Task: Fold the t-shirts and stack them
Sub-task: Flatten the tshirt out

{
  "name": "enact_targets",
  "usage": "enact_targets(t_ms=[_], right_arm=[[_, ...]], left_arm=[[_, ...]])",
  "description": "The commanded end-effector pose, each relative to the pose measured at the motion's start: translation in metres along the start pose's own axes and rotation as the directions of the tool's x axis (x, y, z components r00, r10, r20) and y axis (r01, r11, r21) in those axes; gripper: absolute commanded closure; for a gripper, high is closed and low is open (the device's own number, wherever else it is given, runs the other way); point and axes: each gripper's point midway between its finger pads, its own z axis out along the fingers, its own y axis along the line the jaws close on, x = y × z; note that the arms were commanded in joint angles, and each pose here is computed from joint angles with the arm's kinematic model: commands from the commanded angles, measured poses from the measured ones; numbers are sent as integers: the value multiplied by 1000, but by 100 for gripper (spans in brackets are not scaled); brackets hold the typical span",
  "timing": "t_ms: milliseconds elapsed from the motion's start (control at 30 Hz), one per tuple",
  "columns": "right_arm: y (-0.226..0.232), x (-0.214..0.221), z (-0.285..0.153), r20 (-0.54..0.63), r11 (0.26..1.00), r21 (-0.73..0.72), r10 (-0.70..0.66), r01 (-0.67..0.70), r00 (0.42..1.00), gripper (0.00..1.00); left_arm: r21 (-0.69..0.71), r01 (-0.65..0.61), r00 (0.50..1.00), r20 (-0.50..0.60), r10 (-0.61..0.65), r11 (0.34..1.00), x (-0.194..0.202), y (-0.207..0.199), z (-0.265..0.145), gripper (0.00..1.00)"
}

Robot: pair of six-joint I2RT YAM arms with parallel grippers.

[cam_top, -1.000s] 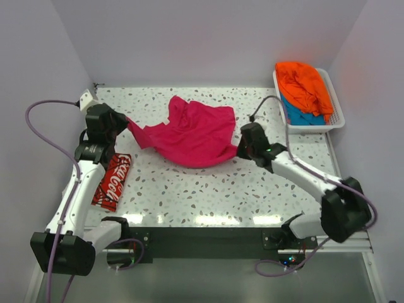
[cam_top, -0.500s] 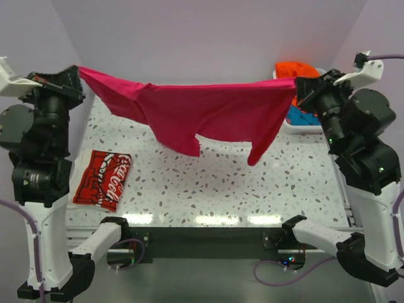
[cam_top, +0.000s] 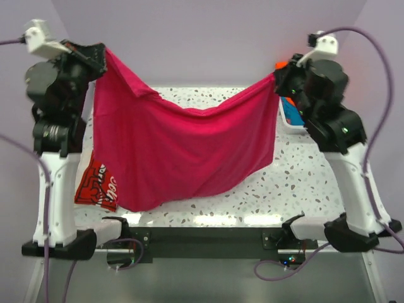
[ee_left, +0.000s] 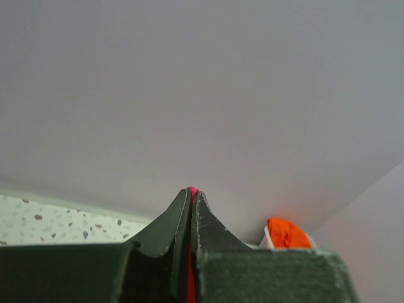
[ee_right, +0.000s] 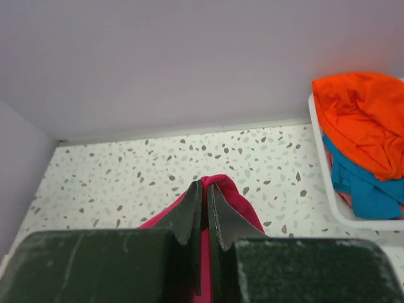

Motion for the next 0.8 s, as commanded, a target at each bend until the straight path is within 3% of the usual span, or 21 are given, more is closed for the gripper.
enact_targets(t_ms=[0,67,100,133,167,200,233,267,300,433,600,700,767], right_arm=[[6,30,66,-56,999,-16,-40,39,998,100],[8,37,97,-82,998,-65,-2,-3,997,100],[8,51,129,-97,997,-73,12,-19,995,100],[11,45,141,-84,994,-96,34,-42,996,100],[8,42,154,-80,991,-113,65,-74,995,100],[7,59,180,-111,991,-107,72,-84,991,100],[9,37,185,-65,988,-118,87,-95,994,100],[11,34,192,-57,987,-126,97,-103,994,100],[12,34,201,-52,987,-125,98,-104,994,100],[13,-16,196,80,985,-135,120,-109,990,100],[-12,-42,179,172,986,-107,144,-127,974,100],[-30,-25,171,146,983,-95,171,-158,974,100],[-38,4,170,89,983,-77,171,-164,981,100]], left_arm=[[59,8,993,-119,-1,998,63,12,72,100],[105,10,994,-111,1,994,66,7,98,100],[96,19,985,-174,-2,995,96,22,128,100],[106,24,982,-186,-4,994,102,25,143,100],[154,31,990,-139,-9,988,74,6,154,100],[143,53,978,-206,-22,988,106,26,186,100],[159,66,979,-202,-33,985,101,26,197,100],[213,79,992,-116,-55,974,56,10,200,100],[227,106,987,-138,-76,968,68,18,215,100],[339,140,989,-6,-147,930,9,14,202,100],[409,54,991,87,-98,911,-33,8,173,100],[402,42,992,88,-85,915,-38,13,160,100],[355,82,995,20,-96,931,-7,36,162,100]])
